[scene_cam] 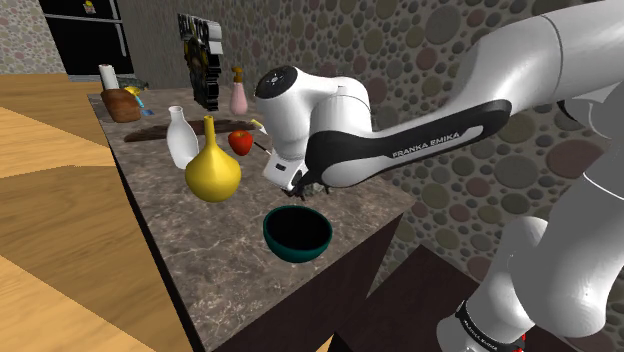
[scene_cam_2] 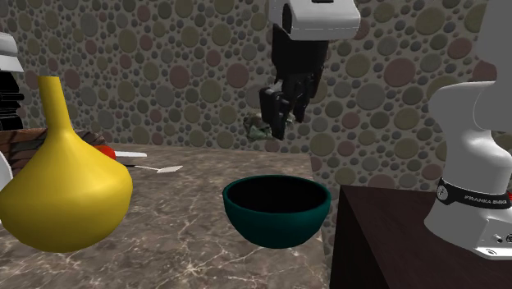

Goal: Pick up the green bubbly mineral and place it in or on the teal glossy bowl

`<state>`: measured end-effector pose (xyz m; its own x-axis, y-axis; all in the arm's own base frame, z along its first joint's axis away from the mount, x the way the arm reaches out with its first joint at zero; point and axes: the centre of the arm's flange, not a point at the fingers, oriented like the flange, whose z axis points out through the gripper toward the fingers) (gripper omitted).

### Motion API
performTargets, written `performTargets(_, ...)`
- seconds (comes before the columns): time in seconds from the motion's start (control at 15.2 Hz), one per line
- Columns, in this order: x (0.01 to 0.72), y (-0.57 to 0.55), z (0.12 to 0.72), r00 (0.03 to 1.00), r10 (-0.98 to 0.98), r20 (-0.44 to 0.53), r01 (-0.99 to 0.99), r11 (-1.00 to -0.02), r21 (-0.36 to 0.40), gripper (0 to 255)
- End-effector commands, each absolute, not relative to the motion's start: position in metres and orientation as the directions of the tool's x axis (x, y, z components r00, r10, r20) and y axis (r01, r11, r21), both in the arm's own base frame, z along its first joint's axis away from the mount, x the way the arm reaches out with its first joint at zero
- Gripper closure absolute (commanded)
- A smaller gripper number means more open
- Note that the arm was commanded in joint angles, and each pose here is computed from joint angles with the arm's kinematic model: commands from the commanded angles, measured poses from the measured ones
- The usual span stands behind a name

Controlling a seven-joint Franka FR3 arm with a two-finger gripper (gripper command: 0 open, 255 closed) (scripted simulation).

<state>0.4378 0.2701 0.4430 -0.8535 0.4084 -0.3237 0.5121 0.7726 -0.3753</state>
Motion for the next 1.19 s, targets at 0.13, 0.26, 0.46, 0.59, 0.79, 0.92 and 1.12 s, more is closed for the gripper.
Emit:
performTargets(0.13,0.416,0.322,0.444,-0.853,0.409,-0.324,0.513,0.772,-0.375,255)
performTargets(0.26,0.416,0.322,0.433,-0.853,0.409,-0.324,0.513,0.772,-0.375,255)
performTargets(0.46,0.416,0.322,0.417,-0.853,0.409,-0.324,0.513,0.772,-0.375,255)
performTargets(0.59,0.416,0.322,0.407,-0.853,0.409,-0.324,0.513,0.772,-0.375,255)
performTargets(0.79,0.444,0.328,0.414,-0.846,0.460,-0.269,0.533,0.732,-0.424,0)
performTargets(0.92,0.499,0.335,0.409,-0.811,0.562,-0.164,0.554,0.647,-0.524,0)
performTargets(1.12,0.574,0.332,0.390,-0.717,0.696,-0.037,0.541,0.524,-0.658,0)
